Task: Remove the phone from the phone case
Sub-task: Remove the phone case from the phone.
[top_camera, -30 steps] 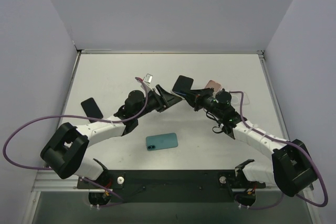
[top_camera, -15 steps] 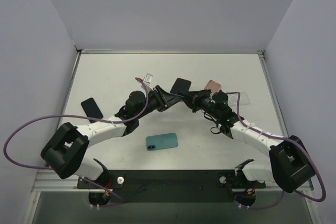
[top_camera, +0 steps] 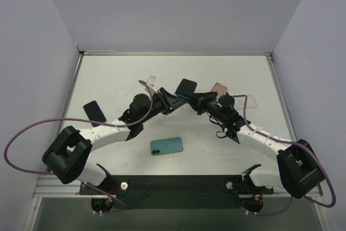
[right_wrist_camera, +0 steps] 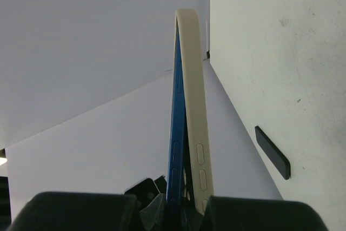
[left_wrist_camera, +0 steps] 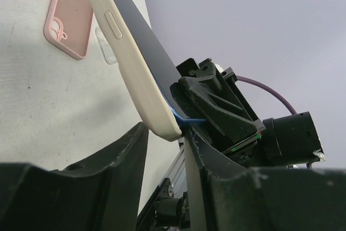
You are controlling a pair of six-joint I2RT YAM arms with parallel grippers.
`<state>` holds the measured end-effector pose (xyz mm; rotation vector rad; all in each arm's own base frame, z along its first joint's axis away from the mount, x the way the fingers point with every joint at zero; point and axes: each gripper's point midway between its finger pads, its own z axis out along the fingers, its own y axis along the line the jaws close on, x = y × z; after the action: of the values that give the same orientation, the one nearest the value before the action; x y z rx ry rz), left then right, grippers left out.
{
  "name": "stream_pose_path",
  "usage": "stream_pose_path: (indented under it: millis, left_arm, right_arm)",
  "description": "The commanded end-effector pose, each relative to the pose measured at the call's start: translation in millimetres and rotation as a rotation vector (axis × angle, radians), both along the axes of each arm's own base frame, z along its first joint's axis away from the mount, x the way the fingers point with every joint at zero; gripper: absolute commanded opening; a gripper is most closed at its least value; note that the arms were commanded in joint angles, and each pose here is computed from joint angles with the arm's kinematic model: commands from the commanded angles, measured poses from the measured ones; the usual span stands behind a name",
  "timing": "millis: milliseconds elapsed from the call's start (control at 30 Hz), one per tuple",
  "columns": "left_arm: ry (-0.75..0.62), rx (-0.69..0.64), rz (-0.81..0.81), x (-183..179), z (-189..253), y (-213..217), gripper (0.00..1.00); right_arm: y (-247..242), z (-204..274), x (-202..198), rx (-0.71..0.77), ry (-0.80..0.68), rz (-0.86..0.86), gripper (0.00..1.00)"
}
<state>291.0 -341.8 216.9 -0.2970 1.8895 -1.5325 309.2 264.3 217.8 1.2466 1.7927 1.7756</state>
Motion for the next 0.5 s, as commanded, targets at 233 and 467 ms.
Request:
stream_pose_path:
  millis: [233, 467]
  left_arm:
    - [0.048, 0.081, 0.088, 15.5, -7.6, 8.1, 0.0]
    - [0.079, 0.134, 0.043, 2.1, -25.1, 13.5, 0.0]
  right_arm:
    - [10.0, 67.6, -16.1, 0.025, -0.226, 0.056, 0.0]
    - [5.6, 46.6, -14.7, -0.248, -0.231, 0.121, 0.0]
